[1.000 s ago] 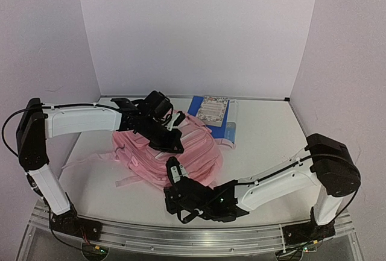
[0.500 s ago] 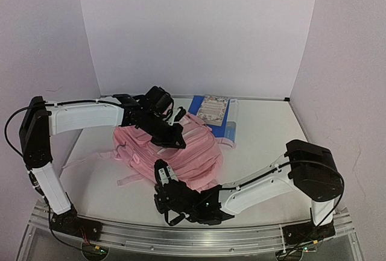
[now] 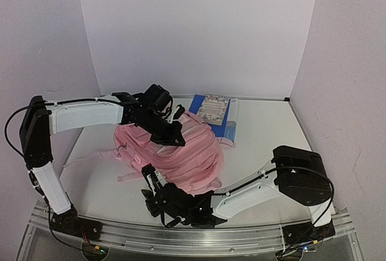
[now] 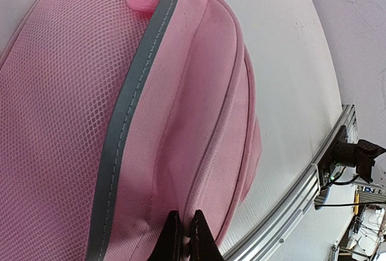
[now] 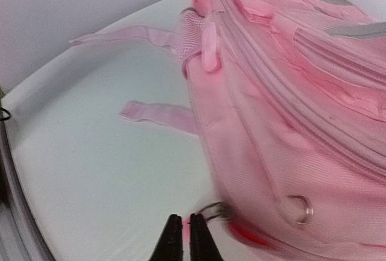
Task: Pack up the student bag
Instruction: Unzip the student bag at the center of the board.
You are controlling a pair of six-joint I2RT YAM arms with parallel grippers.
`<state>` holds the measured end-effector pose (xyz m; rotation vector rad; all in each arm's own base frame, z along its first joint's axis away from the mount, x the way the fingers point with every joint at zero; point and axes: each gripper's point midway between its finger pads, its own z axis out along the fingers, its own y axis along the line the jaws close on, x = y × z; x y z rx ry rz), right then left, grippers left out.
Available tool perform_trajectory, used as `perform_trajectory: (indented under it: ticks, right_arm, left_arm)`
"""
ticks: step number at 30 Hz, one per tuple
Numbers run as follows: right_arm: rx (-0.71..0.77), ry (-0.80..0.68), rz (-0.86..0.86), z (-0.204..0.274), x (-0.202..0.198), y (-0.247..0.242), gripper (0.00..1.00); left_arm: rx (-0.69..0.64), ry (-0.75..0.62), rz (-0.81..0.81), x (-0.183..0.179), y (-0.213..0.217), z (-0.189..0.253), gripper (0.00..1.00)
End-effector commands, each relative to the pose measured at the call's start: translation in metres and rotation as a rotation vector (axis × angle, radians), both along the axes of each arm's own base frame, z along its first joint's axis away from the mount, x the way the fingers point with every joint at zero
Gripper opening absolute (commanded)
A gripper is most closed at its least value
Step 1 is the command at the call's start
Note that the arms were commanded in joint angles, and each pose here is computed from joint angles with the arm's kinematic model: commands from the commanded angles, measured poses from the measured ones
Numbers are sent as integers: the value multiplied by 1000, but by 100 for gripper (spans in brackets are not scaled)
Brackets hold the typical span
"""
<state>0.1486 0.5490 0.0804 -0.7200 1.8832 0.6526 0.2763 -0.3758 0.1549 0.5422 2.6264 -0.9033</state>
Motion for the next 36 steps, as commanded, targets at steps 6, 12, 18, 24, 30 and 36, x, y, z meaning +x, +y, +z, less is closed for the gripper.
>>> perform_trajectory:
  ticks: [6,12,18,24,30,36]
  right_arm:
    - [208,61,86,80,-38,-22,67]
    - [194,113,-101,88,-17,-84,85]
    - [178,185,-262,83,20,-129,95]
    - [204,364,-365,47,59,-163,97]
    - [211,471,-406,21,69,-164,97]
    - [177,489,-429,-1,76,-151,89]
  left_arm:
    - [-249,-293,89,41,11,116,0]
    - [-233,-322,120,38,32,124,0]
    - [-211,-344,154,33,51,134,0]
    - [-209,-359,184,29,63,141,0]
    - [-208,-361,190,27,68,144,0]
    - [-213,-370,194,26,71,148,0]
